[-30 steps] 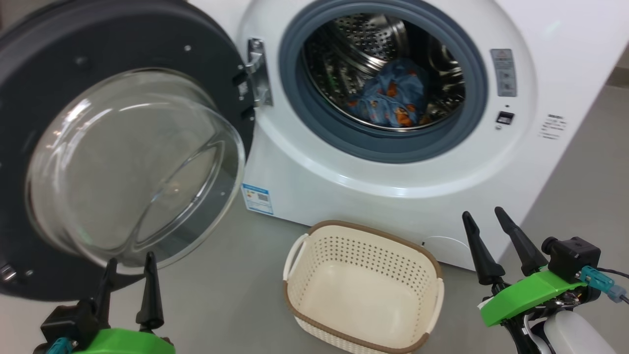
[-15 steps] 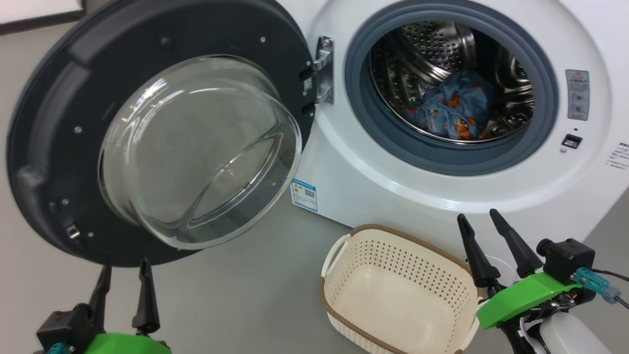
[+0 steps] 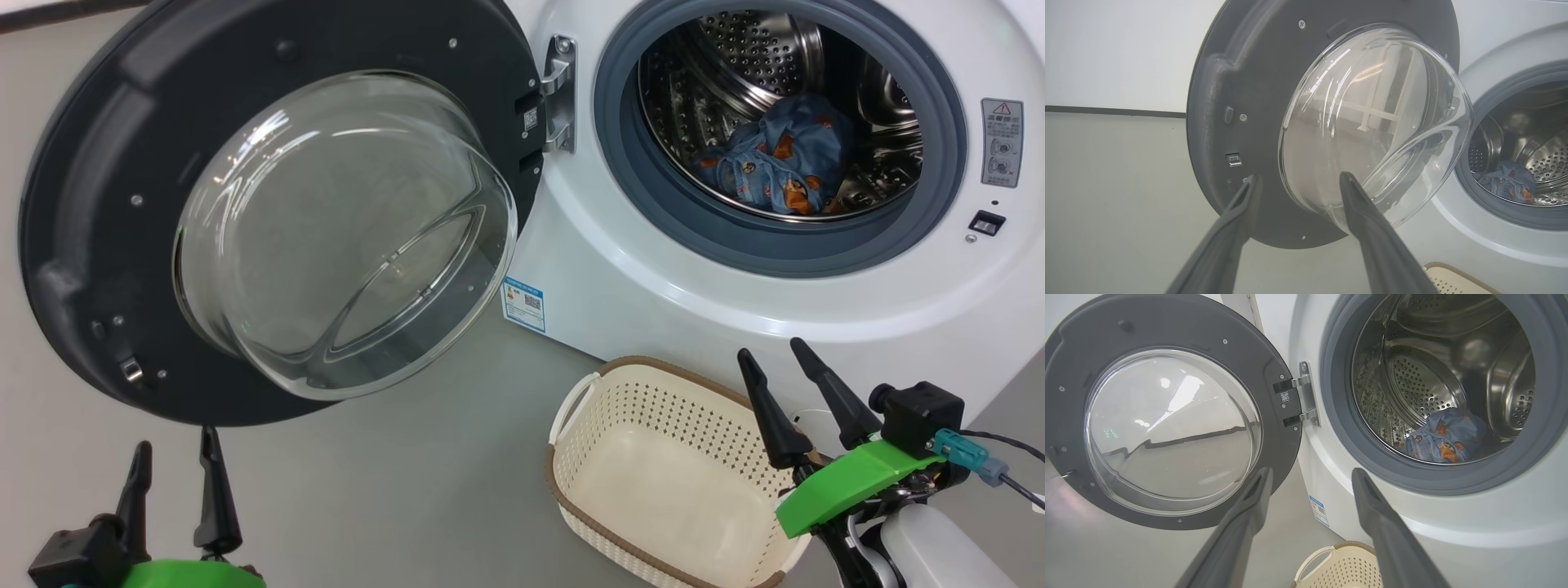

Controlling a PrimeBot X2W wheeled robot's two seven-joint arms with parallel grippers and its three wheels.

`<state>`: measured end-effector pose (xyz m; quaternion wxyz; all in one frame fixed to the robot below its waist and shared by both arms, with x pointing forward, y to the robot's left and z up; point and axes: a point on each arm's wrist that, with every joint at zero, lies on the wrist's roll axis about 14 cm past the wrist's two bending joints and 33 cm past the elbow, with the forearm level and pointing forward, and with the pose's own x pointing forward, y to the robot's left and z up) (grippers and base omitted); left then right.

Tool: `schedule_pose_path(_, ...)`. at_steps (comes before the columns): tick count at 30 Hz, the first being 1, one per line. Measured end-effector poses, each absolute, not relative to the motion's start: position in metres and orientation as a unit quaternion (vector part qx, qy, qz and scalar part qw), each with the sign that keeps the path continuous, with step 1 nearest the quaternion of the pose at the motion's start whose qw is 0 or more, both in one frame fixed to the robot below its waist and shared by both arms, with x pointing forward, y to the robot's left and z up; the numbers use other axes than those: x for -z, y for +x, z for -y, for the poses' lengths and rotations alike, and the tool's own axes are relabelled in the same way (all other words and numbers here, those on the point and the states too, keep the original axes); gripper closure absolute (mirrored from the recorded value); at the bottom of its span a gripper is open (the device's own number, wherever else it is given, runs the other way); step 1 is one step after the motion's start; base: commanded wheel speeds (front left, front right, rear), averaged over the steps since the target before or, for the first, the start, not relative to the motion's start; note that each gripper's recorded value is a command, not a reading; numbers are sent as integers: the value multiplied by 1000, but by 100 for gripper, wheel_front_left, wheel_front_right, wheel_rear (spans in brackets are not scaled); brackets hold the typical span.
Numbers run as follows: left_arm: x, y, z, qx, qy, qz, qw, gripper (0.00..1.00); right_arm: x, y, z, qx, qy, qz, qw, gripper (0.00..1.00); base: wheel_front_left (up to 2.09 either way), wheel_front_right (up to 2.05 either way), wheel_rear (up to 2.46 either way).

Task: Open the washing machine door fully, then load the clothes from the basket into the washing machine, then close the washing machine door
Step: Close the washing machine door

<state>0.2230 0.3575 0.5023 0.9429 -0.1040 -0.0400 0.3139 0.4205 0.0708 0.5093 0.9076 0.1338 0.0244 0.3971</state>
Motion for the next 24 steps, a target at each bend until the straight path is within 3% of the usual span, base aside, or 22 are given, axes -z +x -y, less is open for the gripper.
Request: schedule_pose_path(24,-509,224,-356,-308,-103,51,944,0,-516,422,-63,-385,138,-18,912,0,0,0,0)
